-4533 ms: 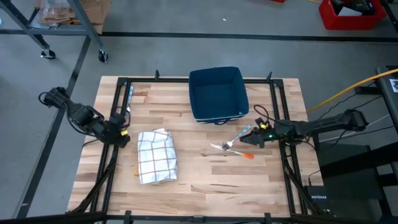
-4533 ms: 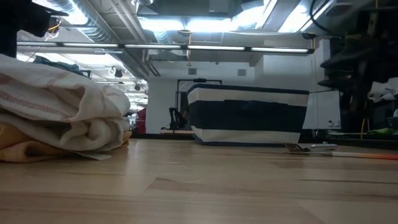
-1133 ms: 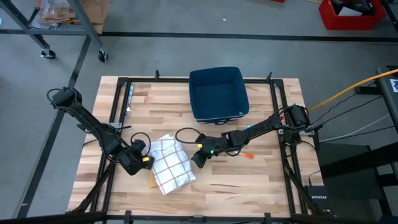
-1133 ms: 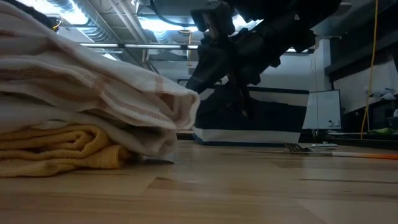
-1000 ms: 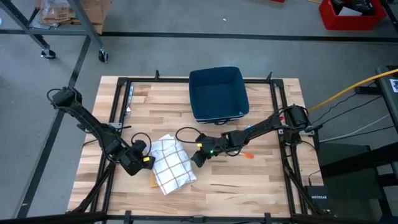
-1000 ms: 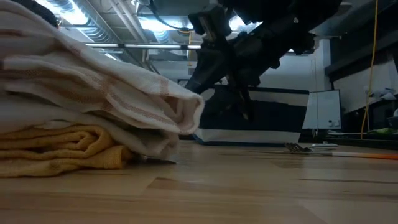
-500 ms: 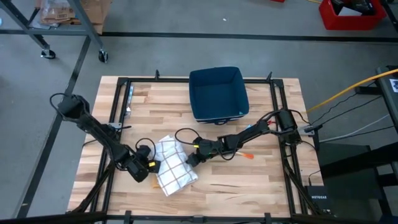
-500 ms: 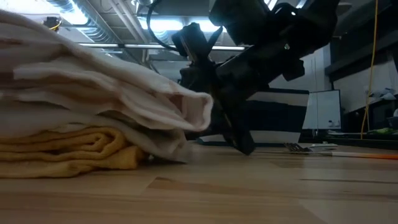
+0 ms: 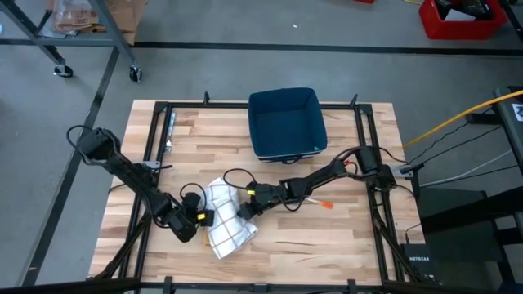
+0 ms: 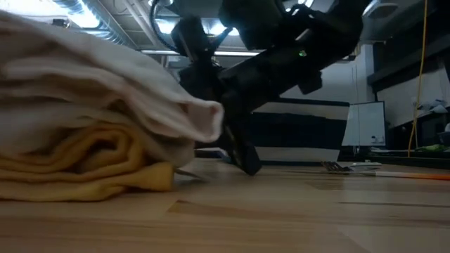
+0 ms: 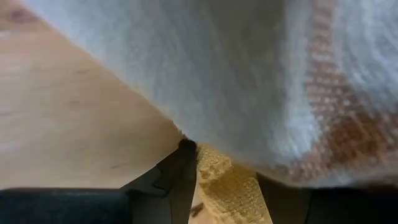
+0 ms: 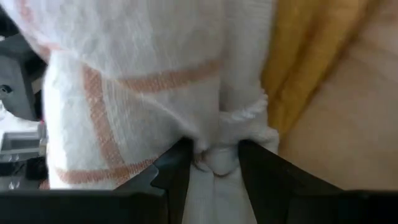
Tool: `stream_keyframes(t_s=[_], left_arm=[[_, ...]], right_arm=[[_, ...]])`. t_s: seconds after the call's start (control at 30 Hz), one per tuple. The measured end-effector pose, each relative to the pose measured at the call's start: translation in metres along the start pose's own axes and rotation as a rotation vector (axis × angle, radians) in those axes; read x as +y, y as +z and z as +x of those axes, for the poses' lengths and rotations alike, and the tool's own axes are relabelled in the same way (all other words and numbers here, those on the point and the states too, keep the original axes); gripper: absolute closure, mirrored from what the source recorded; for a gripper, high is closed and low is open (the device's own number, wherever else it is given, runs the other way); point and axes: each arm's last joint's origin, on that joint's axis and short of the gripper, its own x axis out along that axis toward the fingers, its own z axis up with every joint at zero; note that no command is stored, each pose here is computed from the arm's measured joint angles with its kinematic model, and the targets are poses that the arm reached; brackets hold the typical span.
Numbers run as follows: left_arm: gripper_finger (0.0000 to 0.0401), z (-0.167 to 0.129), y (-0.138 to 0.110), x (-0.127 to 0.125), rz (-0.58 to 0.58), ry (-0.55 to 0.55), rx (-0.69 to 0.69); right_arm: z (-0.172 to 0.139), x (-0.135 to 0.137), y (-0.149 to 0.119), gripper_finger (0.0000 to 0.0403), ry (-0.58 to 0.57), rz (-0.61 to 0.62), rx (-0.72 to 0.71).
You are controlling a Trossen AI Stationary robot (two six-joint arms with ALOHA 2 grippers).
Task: Fold towel
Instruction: Put the stacked folded towels into the blue laundry organizer
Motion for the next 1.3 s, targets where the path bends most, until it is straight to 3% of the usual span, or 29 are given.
stream_keyframes(t_s=[0.23, 0.4, 0.5, 0.7, 0.97, 1.13, 1.3], left_arm=[[0.0248, 0.004, 0.005, -0.006, 0.048, -0.031, -0.013], [0.0282, 0.005, 0.007, -0.009, 0.064, -0.068, -0.048], [0.032, 0.005, 0.006, -0.012, 0.082, -0.098, -0.054], [0.0389, 0.005, 0.005, -0.013, 0.093, -0.114, -0.051], [0.0393, 0.004, 0.004, -0.015, 0.141, -0.134, -0.041], [0.038, 0.004, 0.004, -0.014, 0.106, -0.109, -0.028], [0.0349, 0.003, 0.003, -0.014, 0.114, -0.094, 0.016]], right_arm=[[0.014, 0.008, 0.002, 0.026, 0.037, -0.049, 0.074], [0.014, 0.011, 0.002, 0.0267, 0.059, -0.104, 0.061], [0.014, 0.011, 0.002, 0.0293, 0.059, -0.114, 0.061], [0.014, 0.014, 0.004, 0.0384, 0.093, -0.162, 0.045], [0.011, 0.019, 0.012, 0.0382, 0.11, -0.193, 0.029], [0.01, 0.02, 0.013, 0.0394, 0.11, -0.188, 0.065], [0.009, 0.015, 0.011, 0.0344, 0.057, -0.171, 0.144]])
